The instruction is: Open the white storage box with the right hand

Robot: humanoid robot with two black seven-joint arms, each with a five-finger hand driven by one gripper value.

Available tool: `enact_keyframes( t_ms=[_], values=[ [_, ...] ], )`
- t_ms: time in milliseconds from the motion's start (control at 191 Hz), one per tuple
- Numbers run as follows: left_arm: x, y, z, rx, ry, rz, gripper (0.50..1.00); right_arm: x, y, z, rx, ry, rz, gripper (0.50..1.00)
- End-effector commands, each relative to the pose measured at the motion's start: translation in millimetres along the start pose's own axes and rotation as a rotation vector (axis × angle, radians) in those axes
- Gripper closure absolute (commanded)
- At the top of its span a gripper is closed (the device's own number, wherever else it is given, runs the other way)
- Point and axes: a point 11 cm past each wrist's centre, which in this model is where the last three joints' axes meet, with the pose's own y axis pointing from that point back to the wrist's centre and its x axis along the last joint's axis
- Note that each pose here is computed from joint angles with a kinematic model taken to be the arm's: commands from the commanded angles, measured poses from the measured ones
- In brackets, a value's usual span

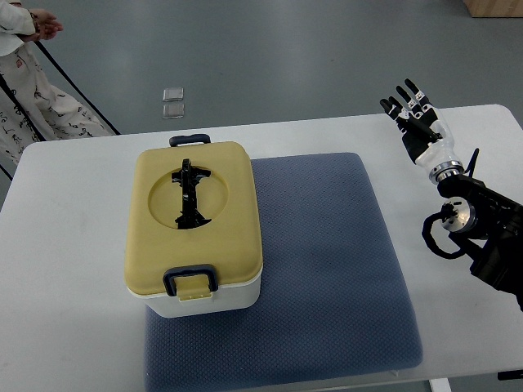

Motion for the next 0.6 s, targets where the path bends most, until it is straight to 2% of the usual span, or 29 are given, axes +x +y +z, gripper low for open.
enact_keyframes(
  t_ms=[0, 597],
  values=[
    [-0.1, 0.0, -0.1, 0.0, -0.002, 0.0, 0.5, 0.0, 0.0, 0.0, 0.0, 0.0, 0.0, 0.57],
    [-0.1, 0.1, 0.8, -0.001, 0.0, 0.001, 0.5, -0.1, 0.5, 1.1, -0.002, -0.001, 0.0, 0.57]
  ],
)
